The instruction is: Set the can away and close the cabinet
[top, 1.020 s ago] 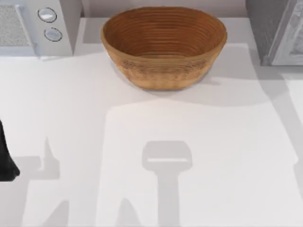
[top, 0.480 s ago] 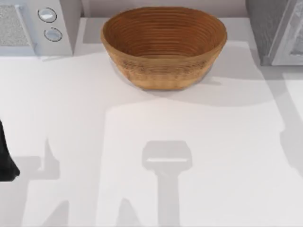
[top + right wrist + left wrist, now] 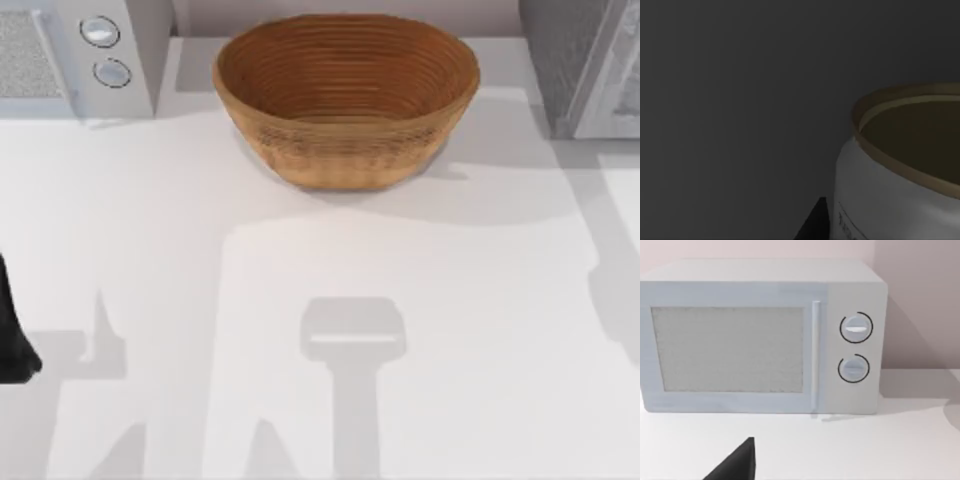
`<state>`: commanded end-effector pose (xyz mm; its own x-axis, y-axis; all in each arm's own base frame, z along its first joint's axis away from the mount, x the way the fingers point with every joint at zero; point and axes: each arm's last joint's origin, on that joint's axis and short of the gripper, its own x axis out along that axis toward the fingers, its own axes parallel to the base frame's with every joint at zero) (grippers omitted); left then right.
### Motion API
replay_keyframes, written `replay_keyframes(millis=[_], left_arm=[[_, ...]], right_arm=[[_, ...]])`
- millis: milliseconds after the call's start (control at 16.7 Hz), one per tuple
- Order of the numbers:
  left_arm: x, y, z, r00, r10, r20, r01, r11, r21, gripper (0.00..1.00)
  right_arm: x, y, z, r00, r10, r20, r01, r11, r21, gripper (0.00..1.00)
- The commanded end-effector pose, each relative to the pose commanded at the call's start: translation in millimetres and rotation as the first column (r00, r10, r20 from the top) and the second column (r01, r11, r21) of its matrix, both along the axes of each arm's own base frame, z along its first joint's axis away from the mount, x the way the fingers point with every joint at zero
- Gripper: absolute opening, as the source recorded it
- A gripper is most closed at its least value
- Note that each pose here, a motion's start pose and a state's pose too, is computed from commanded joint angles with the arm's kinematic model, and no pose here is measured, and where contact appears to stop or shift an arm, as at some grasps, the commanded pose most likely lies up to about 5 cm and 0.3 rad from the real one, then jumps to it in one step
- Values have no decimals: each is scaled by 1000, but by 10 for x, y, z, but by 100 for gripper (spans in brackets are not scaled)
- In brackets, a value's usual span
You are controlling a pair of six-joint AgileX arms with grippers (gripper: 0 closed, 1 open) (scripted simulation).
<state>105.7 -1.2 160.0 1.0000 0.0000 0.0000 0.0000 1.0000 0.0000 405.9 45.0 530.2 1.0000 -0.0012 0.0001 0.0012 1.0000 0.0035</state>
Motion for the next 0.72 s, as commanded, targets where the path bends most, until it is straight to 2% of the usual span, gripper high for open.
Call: replay_keyframes(millis=[720], left_arm=[[0,0,0,1000,0,0,0,1000,0,100]], right_arm=[[0,0,0,1000,0,0,0,1000,0,90]])
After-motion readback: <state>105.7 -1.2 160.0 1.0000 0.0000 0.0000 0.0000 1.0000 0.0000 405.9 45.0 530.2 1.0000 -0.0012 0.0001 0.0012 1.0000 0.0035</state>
